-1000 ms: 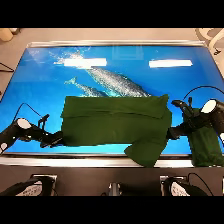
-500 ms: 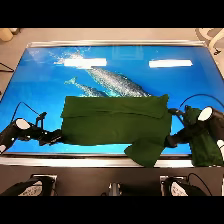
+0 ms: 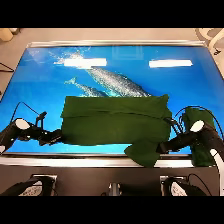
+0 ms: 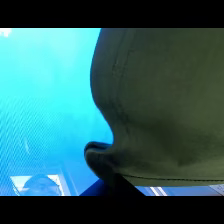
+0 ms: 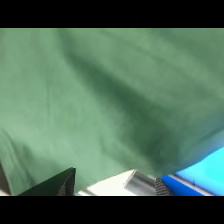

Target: Fold the shirts.

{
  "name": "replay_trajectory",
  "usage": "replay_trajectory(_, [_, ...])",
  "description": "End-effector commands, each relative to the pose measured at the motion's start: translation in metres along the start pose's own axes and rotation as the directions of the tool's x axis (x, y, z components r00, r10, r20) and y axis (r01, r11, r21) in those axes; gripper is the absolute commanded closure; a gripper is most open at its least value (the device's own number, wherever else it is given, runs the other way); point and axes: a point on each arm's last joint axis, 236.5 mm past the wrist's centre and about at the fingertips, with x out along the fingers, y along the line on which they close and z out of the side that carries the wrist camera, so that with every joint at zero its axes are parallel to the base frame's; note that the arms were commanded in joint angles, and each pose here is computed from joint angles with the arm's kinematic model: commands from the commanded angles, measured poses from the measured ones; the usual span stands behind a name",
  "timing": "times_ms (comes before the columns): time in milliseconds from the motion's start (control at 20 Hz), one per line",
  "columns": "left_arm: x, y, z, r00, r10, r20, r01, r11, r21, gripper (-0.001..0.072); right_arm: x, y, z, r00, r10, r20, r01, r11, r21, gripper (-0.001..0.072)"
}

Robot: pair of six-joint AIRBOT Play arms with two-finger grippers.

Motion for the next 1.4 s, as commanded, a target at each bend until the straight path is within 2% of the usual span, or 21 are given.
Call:
replay_trajectory(0, [0.0,0.0,0.0,1.0,-0.001,0.001,0.001,1.0,0.006,0.0681,0.002,-0.005,0.009,0.999,-0.019,0.044,0.017,0.999,0.047,0.0225])
replay_trajectory(50, [0.0,0.0,0.0,1.0,-0.001,0.001,0.001,1.0,0.007,0.0681,0.002,-0.003,0.009,0.999,-0.012,0.046,0.01,0.999,0.049,0.0235])
replay_trajectory(100, [0.0,0.0,0.0,1.0,-0.001,0.001,0.001,1.0,0.006,0.0681,0.003,-0.001,0.009,0.999,-0.004,0.045,0.001,0.999,0.053,0.0303])
replay_trajectory(300, [0.0,0.0,0.0,1.0,-0.001,0.002,0.001,1.0,0.025,0.0681,0.003,0.007,0.003,0.999,0.03,0.017,-0.031,0.999,0.04,0.0685])
replay_trajectory(400, [0.0,0.0,0.001,1.0,-0.001,0.003,0.001,1.0,0.026,0.0681,0.001,0.007,0.004,0.999,0.03,0.02,-0.031,0.999,0.014,0.0691])
replay_trajectory(500, [-0.008,-0.005,0.009,1.0,-0.006,0.029,0.003,0.995,0.103,0.0683,-0.014,0.005,0.019,0.998,0.003,0.069,-0.001,1.0,-0.031,0.0692])
replay_trajectory(650, [-0.051,-0.028,0.046,0.983,-0.034,0.178,0.002,0.984,0.177,0.0684,-0.082,-0.001,0.075,0.961,-0.1,0.258,0.128,0.987,-0.095,0.0695])
replay_trajectory(750, [-0.079,-0.046,0.069,0.967,-0.055,0.248,0.008,0.983,0.184,0.0685,-0.131,-0.006,0.12,0.901,-0.162,0.402,0.212,0.974,-0.082,0.0696])
replay_trajectory(850, [-0.095,-0.062,0.098,0.948,-0.082,0.306,0.023,0.981,0.193,0.0685,-0.154,-0.016,0.158,0.861,-0.181,0.475,0.242,0.968,-0.07,0.0696])
replay_trajectory(1100, [-0.089,-0.079,0.171,0.946,-0.12,0.3,0.08,0.987,0.142,0.0684,-0.155,-0.053,0.242,0.793,-0.162,0.588,0.194,0.981,0.01,0.0695])
replay_trajectory(1250, [-0.078,-0.097,0.208,0.943,-0.19,0.272,0.162,0.979,0.121,0.0684,-0.145,-0.065,0.277,0.756,-0.125,0.642,0.11,0.992,0.063,0.0695])
replay_trajectory(1350, [-0.073,-0.098,0.229,0.941,-0.196,0.275,0.179,0.98,0.086,0.0684,-0.136,-0.077,0.287,0.744,-0.137,0.654,0.098,0.991,0.097,0.0695])
